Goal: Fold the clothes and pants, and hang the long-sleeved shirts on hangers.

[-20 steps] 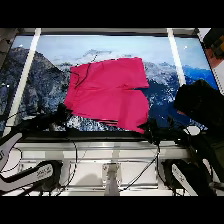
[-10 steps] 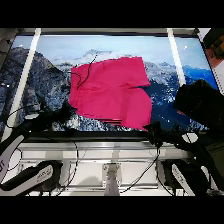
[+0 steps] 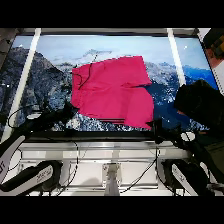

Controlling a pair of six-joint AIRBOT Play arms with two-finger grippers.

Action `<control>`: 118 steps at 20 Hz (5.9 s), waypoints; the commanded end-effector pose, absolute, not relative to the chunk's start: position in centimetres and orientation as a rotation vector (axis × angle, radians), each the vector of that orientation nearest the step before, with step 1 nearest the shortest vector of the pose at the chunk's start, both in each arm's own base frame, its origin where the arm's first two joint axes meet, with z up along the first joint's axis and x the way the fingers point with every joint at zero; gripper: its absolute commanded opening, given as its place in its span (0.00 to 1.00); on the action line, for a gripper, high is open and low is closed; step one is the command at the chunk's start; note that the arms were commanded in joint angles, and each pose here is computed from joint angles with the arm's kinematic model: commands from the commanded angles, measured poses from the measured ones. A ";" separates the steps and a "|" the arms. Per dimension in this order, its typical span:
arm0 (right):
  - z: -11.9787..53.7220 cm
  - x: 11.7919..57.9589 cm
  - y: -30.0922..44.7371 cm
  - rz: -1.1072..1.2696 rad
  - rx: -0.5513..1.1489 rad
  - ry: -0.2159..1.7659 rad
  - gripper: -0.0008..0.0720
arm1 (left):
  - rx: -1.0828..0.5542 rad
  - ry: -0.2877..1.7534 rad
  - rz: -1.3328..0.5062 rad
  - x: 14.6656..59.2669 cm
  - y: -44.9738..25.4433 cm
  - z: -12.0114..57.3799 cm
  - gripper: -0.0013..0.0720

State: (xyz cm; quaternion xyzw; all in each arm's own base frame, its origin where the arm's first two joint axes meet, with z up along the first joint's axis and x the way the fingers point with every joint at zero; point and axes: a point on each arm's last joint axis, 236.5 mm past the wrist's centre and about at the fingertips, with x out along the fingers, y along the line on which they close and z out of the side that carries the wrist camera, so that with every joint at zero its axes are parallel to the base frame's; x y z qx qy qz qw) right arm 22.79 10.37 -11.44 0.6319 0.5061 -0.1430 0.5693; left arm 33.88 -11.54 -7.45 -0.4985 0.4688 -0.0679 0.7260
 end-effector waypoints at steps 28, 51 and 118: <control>-2.2 26.4 11.2 -0.015 1.188 1.116 0.02 | -0.859 1.089 0.039 30.1 -7.2 -6.5 0.03; 6.5 47.5 6.4 -0.020 0.958 0.937 0.02 | -1.167 0.456 0.086 42.7 -7.2 6.9 0.03; -11.1 52.3 12.7 0.425 0.817 1.567 0.97 | -0.866 0.277 -0.084 49.2 -8.2 20.4 0.84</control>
